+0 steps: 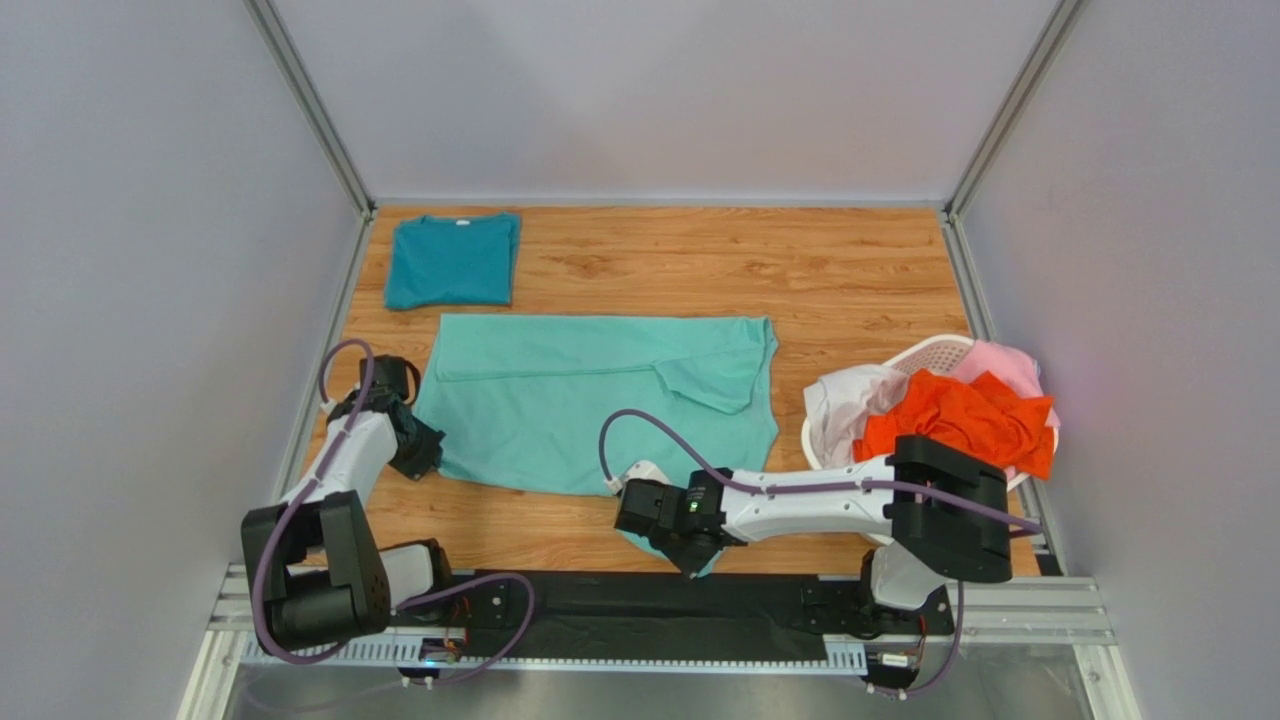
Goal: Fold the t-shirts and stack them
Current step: Fold the tshirt
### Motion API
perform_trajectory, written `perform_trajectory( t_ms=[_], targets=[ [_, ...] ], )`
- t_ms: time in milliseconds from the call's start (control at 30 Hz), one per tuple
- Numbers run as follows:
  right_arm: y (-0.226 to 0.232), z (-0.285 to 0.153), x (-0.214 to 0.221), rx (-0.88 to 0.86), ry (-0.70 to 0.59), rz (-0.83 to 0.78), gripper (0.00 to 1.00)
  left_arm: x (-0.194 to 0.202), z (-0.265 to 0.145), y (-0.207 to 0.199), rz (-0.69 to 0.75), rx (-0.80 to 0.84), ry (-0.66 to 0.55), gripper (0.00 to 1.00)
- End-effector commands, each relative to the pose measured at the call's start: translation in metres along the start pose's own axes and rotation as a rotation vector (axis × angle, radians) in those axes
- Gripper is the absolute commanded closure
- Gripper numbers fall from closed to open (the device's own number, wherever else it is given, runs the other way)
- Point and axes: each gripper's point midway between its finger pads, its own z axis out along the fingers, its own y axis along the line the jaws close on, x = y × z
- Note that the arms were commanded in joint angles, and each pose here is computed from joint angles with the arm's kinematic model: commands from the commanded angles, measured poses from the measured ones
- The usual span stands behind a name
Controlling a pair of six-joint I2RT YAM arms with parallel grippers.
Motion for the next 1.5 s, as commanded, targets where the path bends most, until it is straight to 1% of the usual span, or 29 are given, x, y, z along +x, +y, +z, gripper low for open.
perform_trajectory(
  t_ms=[0, 133, 200, 333, 367, 500, 700, 833, 1067, 1300, 1467],
  targets=[
    [-0.023, -0.009, -0.016, 0.086, -0.095, 0.028, 1.0, 0.01, 0.0, 0.008, 0.004, -0.007, 0.026, 1.0],
    [-0.037, -0.028, -0.037, 0.109, -0.175, 0.054, 1.0, 0.007, -0.006, 0.004, -0.015, 0.026, -0.003, 1.0],
    [-0.043, -0.034, -0.044, 0.119, -0.189, 0.049, 1.0, 0.006, -0.008, 0.002, -0.017, 0.039, -0.009, 1.0],
    [-0.07, -0.047, -0.062, 0.205, -0.224, 0.075, 1.0, 0.001, -0.016, -0.003, -0.028, 0.067, -0.024, 1.0],
    [-0.076, -0.054, -0.072, 0.228, -0.256, 0.091, 1.0, 0.001, -0.017, -0.005, -0.03, 0.073, -0.023, 1.0],
    [-0.099, -0.072, -0.095, 0.279, -0.315, 0.139, 1.0, -0.004, -0.021, -0.013, -0.031, 0.092, -0.018, 1.0],
    [-0.141, -0.095, -0.119, 0.35, -0.376, 0.24, 1.0, -0.01, -0.027, -0.023, -0.039, 0.106, -0.002, 1.0],
    [-0.162, -0.103, -0.131, 0.379, -0.408, 0.286, 1.0, -0.015, -0.031, -0.028, -0.046, 0.104, 0.001, 1.0],
    [-0.188, -0.108, -0.151, 0.404, -0.429, 0.315, 1.0, -0.028, -0.04, -0.043, -0.054, 0.131, -0.004, 1.0],
    [-0.214, -0.113, -0.171, 0.43, -0.444, 0.314, 1.0, -0.039, -0.041, -0.055, -0.054, 0.135, 0.0, 1.0],
    [-0.223, -0.111, -0.181, 0.432, -0.43, 0.293, 1.0, -0.05, -0.041, -0.066, -0.048, 0.144, -0.006, 1.0]
  ],
)
